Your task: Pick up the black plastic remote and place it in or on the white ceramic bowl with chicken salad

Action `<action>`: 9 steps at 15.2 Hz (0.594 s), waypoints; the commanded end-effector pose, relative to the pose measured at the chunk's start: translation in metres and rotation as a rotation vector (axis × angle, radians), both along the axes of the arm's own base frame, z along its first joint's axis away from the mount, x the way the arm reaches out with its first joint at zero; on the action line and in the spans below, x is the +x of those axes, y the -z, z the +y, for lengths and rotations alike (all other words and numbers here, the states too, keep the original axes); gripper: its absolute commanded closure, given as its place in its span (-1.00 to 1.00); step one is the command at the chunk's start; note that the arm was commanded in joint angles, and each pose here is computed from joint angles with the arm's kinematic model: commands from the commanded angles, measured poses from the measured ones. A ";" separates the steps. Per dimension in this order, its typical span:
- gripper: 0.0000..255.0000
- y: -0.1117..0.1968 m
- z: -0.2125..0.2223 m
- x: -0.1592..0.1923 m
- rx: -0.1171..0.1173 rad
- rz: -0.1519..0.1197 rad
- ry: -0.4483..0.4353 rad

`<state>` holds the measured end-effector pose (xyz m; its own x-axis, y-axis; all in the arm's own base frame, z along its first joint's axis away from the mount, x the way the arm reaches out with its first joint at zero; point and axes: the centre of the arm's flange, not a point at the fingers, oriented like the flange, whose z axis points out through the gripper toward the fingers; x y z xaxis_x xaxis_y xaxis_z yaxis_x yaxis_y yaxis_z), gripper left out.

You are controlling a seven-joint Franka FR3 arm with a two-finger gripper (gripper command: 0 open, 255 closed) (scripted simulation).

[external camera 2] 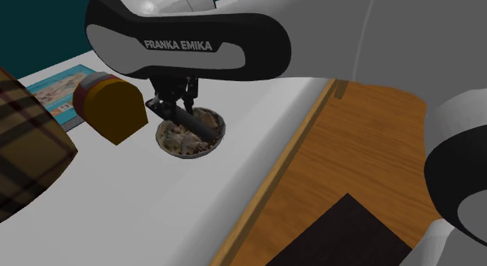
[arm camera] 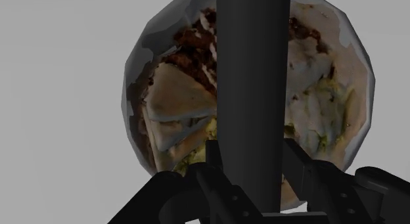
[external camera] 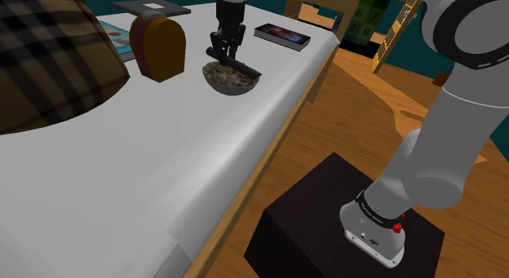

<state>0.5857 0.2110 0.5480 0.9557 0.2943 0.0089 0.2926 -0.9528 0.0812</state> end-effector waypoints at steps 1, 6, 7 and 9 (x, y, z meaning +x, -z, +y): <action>1.00 0.006 0.000 0.000 0.000 -0.001 0.000; 1.00 0.006 0.000 0.000 0.000 -0.001 0.000; 1.00 0.006 0.000 0.000 0.000 -0.001 0.000; -1.00 0.006 0.000 0.000 0.000 -0.001 0.000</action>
